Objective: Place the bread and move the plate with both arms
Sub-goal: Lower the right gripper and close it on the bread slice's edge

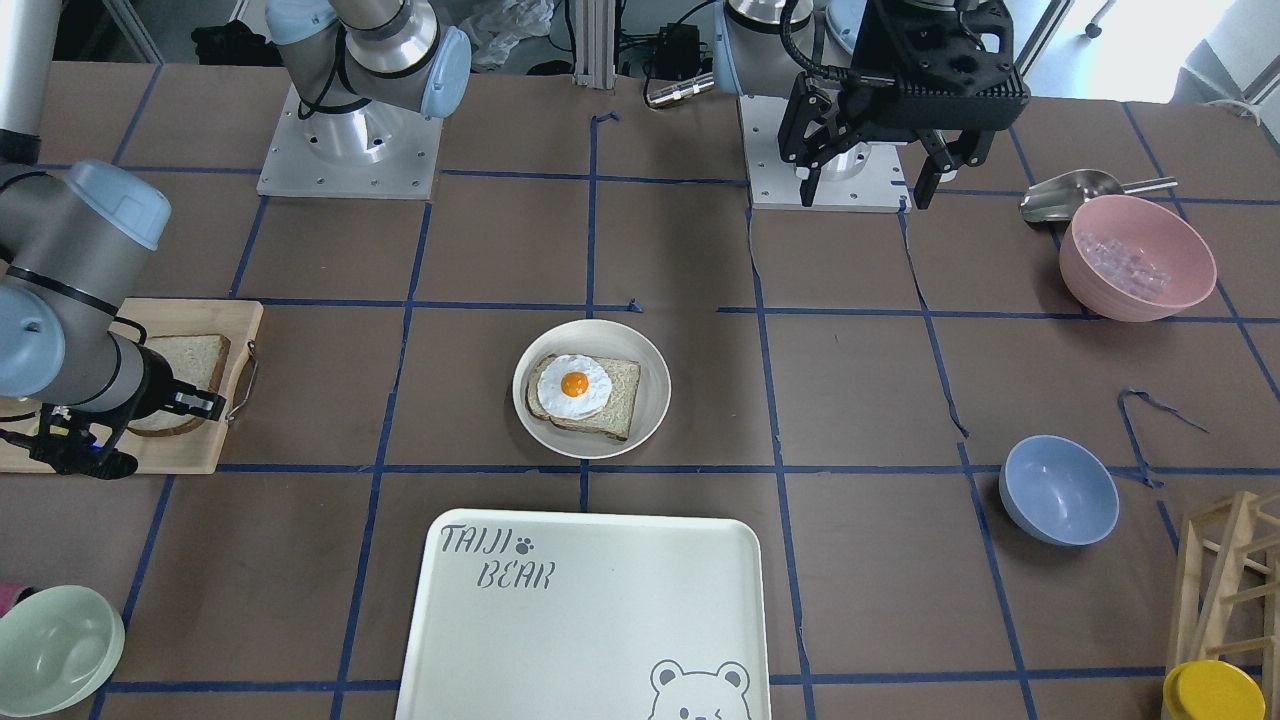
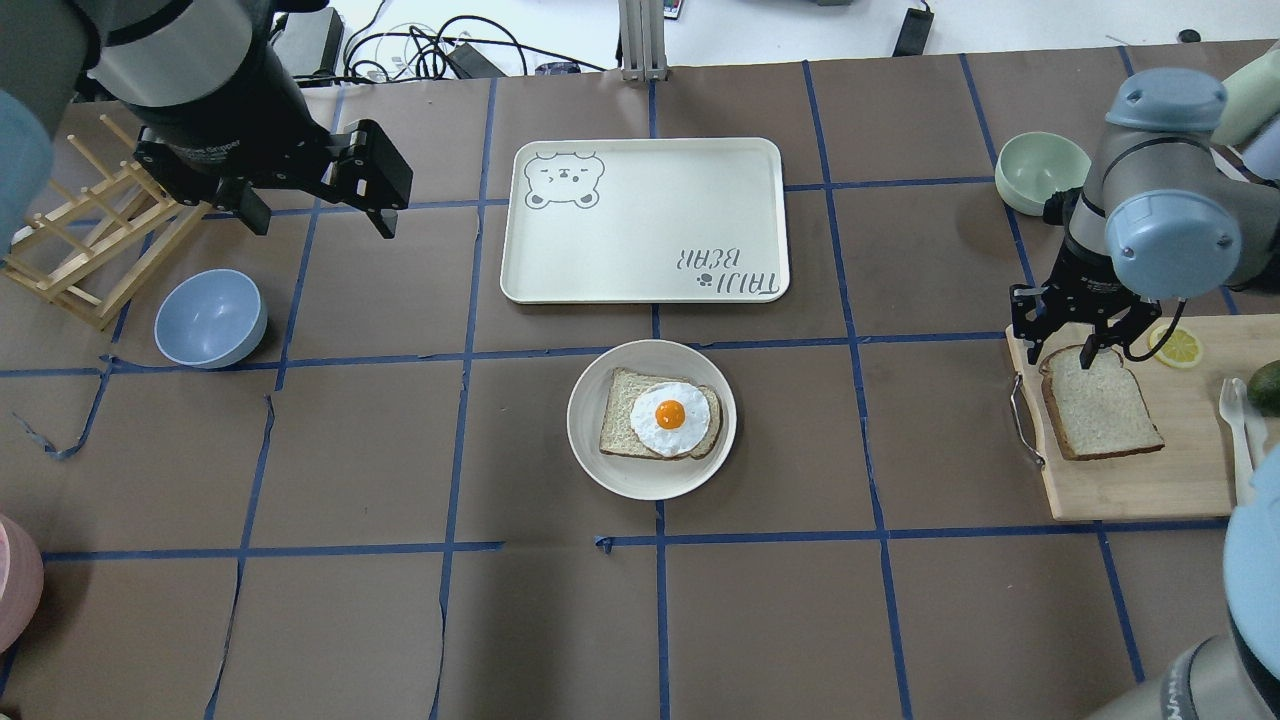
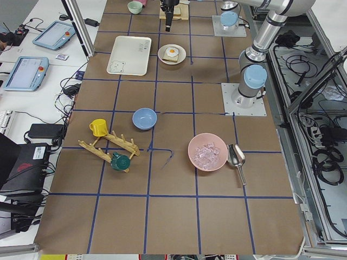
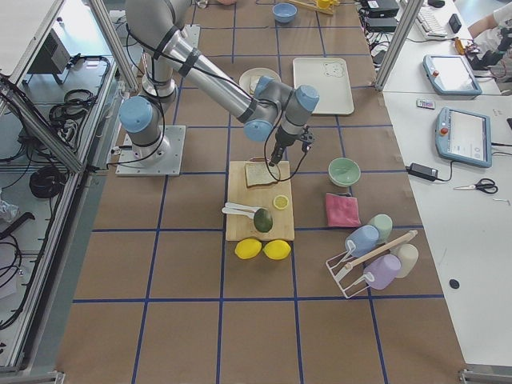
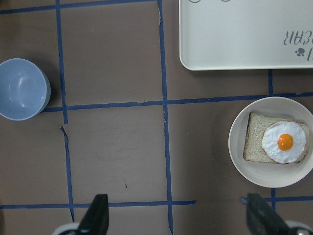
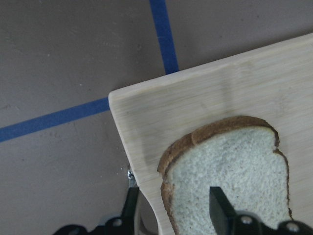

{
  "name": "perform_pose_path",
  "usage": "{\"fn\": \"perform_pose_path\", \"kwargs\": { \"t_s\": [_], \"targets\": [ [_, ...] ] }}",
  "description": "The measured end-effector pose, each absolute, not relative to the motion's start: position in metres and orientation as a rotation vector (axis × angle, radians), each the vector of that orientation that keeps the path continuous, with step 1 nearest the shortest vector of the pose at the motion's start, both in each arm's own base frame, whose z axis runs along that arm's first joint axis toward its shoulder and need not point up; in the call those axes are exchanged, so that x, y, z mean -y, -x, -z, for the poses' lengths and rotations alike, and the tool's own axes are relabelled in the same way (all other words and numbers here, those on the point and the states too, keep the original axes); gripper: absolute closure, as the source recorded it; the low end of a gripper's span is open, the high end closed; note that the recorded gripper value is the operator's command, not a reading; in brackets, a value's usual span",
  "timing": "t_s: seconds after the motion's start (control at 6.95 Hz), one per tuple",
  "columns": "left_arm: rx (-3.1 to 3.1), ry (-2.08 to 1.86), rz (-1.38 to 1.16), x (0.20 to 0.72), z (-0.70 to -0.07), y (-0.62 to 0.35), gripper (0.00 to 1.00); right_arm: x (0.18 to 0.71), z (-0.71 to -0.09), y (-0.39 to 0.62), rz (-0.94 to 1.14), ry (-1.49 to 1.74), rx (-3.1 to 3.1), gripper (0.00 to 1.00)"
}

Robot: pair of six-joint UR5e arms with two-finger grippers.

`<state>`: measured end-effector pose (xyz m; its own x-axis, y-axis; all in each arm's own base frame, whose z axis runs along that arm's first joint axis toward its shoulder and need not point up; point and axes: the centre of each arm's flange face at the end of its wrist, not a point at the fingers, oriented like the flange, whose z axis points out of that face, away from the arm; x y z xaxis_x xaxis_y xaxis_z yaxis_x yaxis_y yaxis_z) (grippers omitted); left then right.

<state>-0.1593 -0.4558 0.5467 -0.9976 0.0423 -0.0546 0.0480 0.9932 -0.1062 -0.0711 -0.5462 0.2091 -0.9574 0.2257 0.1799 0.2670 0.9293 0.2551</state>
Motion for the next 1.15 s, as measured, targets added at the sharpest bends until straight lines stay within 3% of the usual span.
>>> {"fn": "perform_pose_path", "kwargs": {
  "t_s": [0.72, 0.86, 1.01, 1.15],
  "targets": [
    [-3.084, -0.068, 0.167, 0.455, -0.547, 0.159, 0.00, 0.542, -0.192, 0.074, 0.475, 0.373, 2.918, 0.56],
    [-3.084, -0.069, 0.166, 0.455, -0.547, 0.159, 0.00, 0.542, -0.190, 0.075, 0.480, 0.373, 2.914, 0.66],
    [-3.084, -0.068, 0.166, 0.455, -0.547, 0.159, 0.00, 0.542, -0.188, 0.076, 0.489, 0.374, 2.912, 0.86],
    [-3.084, -0.068, 0.165, 0.455, -0.547, 0.159, 0.00, 0.541, -0.185, 0.078, 0.498, 0.379, 2.912, 1.00]
  ]
}}
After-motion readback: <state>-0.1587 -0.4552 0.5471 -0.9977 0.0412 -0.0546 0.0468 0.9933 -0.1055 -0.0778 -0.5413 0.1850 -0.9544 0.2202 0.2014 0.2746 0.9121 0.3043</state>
